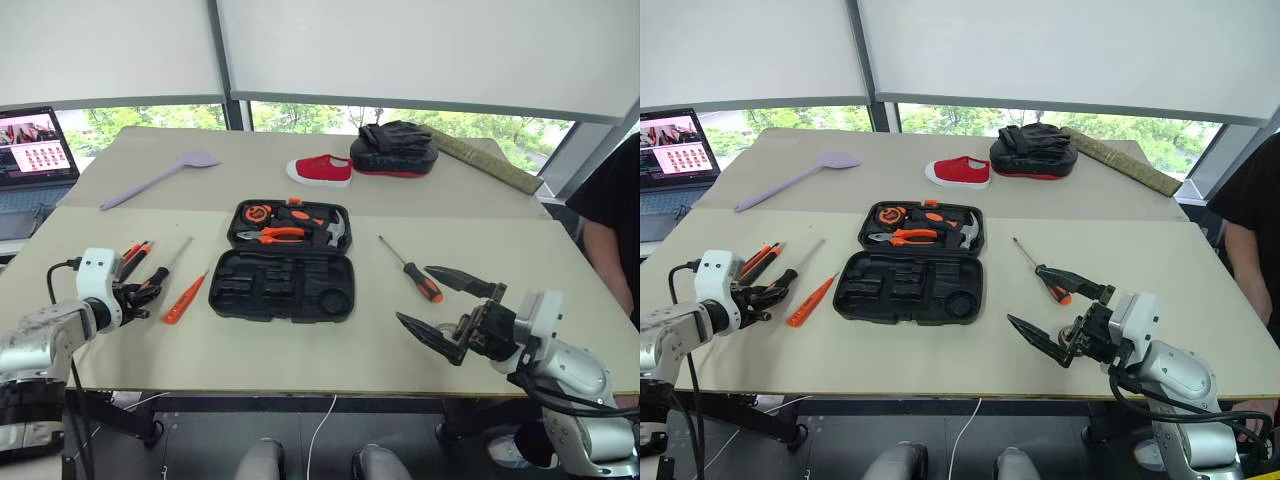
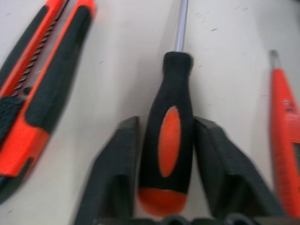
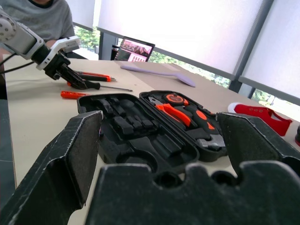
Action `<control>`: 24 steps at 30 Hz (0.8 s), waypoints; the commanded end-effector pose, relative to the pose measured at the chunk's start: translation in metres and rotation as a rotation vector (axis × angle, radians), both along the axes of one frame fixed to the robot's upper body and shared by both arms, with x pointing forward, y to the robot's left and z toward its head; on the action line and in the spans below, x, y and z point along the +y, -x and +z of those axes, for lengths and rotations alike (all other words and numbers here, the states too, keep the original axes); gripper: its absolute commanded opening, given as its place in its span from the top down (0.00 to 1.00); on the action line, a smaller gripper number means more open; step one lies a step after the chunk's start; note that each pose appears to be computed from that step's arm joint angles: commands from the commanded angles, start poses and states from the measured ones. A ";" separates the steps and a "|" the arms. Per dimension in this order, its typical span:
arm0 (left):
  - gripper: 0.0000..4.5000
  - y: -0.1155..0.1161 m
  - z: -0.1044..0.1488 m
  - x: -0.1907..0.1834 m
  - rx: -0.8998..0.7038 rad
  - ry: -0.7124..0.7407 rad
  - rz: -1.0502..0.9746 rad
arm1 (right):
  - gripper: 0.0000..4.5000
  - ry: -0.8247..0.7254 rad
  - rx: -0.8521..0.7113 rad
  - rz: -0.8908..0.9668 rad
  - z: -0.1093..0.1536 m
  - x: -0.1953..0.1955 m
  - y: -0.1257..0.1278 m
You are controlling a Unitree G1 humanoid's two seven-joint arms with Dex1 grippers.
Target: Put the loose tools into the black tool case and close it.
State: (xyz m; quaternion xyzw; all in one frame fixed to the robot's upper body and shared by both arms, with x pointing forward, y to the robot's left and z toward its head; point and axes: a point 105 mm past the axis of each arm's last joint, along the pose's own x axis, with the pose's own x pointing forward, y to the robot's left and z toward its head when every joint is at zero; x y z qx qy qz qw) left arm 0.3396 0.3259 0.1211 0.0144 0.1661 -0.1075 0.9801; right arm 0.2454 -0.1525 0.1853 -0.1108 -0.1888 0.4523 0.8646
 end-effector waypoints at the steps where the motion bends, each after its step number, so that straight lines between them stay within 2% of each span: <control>1: 0.80 -0.004 0.066 -0.008 -0.323 -0.179 -0.151 | 0.00 0.003 -0.047 -0.004 0.013 -0.003 0.002; 4: 0.80 -0.005 0.076 -0.048 -0.395 -0.396 -0.469 | 0.00 0.012 -0.045 -0.029 0.015 -0.013 -0.001; 8: 0.80 -0.008 0.079 -0.077 -0.443 -0.493 -0.695 | 0.00 0.014 -0.031 -0.036 0.015 -0.019 -0.005; 12: 0.80 -0.031 0.075 -0.130 -0.468 -0.624 -0.960 | 0.00 0.028 -0.028 -0.041 0.014 -0.026 -0.012; 13: 0.80 -0.037 0.065 -0.142 -0.441 -0.661 -1.015 | 0.00 0.030 -0.029 -0.039 0.014 -0.025 -0.012; 15: 0.80 -0.050 0.049 -0.157 -0.402 -0.738 -1.056 | 0.00 0.031 -0.031 -0.036 0.014 -0.024 -0.011; 18: 0.80 -0.056 0.037 -0.164 -0.376 -0.819 -1.099 | 0.00 0.034 -0.032 -0.041 0.013 -0.025 -0.008; 24: 0.80 -0.062 0.030 -0.165 -0.349 -0.880 -1.115 | 0.00 0.035 -0.032 -0.082 0.010 -0.030 0.001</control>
